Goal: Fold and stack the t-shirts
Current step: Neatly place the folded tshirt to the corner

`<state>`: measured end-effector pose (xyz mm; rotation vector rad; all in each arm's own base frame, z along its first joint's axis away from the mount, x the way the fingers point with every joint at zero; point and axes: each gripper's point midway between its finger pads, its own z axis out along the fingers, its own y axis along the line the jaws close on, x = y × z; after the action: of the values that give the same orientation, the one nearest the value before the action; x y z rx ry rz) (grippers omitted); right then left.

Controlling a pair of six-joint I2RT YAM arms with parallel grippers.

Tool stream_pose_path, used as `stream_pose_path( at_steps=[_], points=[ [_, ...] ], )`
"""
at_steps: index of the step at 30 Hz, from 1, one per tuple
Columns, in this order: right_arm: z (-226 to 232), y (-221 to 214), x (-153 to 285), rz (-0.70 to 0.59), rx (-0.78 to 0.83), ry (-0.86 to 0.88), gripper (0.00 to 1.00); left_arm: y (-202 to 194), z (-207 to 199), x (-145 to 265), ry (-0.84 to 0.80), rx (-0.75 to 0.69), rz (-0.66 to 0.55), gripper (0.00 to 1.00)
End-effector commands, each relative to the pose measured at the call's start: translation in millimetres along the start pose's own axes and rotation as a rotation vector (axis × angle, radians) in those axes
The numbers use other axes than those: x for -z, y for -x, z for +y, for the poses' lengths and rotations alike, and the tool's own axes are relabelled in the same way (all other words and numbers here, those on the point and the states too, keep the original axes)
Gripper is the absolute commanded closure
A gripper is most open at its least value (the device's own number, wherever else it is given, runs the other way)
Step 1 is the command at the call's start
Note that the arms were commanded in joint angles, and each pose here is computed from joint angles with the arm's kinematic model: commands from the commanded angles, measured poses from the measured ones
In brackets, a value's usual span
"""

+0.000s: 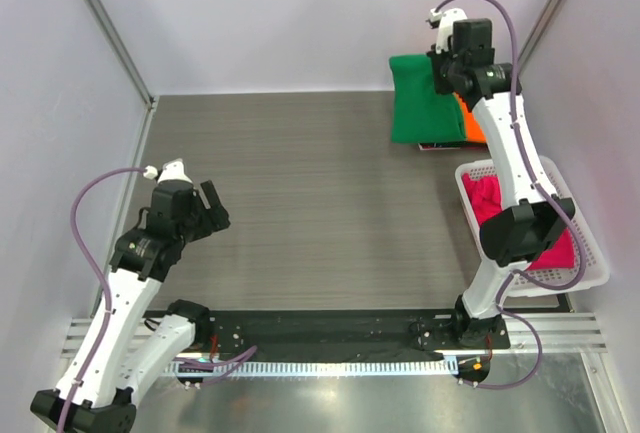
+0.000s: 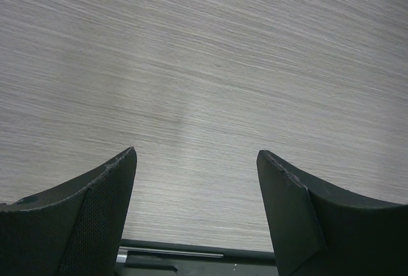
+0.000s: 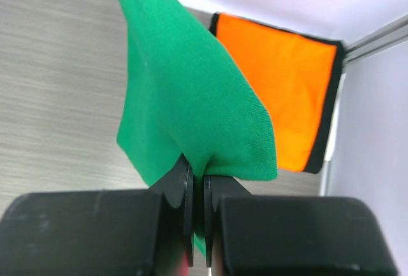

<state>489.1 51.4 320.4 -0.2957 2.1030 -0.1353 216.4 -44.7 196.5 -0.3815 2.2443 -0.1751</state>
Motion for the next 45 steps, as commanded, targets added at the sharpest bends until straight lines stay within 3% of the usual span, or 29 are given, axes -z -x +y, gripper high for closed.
stream_pose_path(
  at_steps=[1,16,27,37,39,40,41,42,43,45],
  points=[
    [-25,32,20,-0.096,0.036,-0.02,0.99,7,-2,-4,-0.005,-0.005,-0.027,0.23],
    [-54,24,-35,-0.058,0.03,0.039,0.99,3,-1,-9,0.013,-0.008,-0.004,0.23],
    [-110,8,-74,-0.039,0.024,-0.045,0.99,2,0,-12,0.022,-0.008,0.006,0.24],
    [-161,-43,-158,-0.019,0.022,-0.118,0.99,-2,2,-18,0.045,-0.011,0.034,0.24],
    [-176,-45,-176,-0.063,0.015,-0.163,0.95,-3,2,-19,0.048,-0.012,0.039,0.24],
    [-191,-53,-184,-0.068,-0.041,-0.212,0.9,-3,2,-19,0.047,-0.013,0.04,0.24],
    [-204,-60,-197,-0.081,-0.075,-0.28,0.55,-3,2,-19,0.047,-0.012,0.04,0.24],
    [-216,-61,-198,-0.085,-0.115,-0.344,0.34,-4,1,-19,0.045,-0.013,0.041,0.24],
    [-224,-65,-197,-0.073,-0.135,-0.395,0.21,-4,2,-19,0.047,-0.013,0.043,0.24],
    [-243,-72,-184,-0.045,-0.185,-0.529,0.11,-3,1,-18,0.043,-0.012,0.039,0.24]
  ],
)
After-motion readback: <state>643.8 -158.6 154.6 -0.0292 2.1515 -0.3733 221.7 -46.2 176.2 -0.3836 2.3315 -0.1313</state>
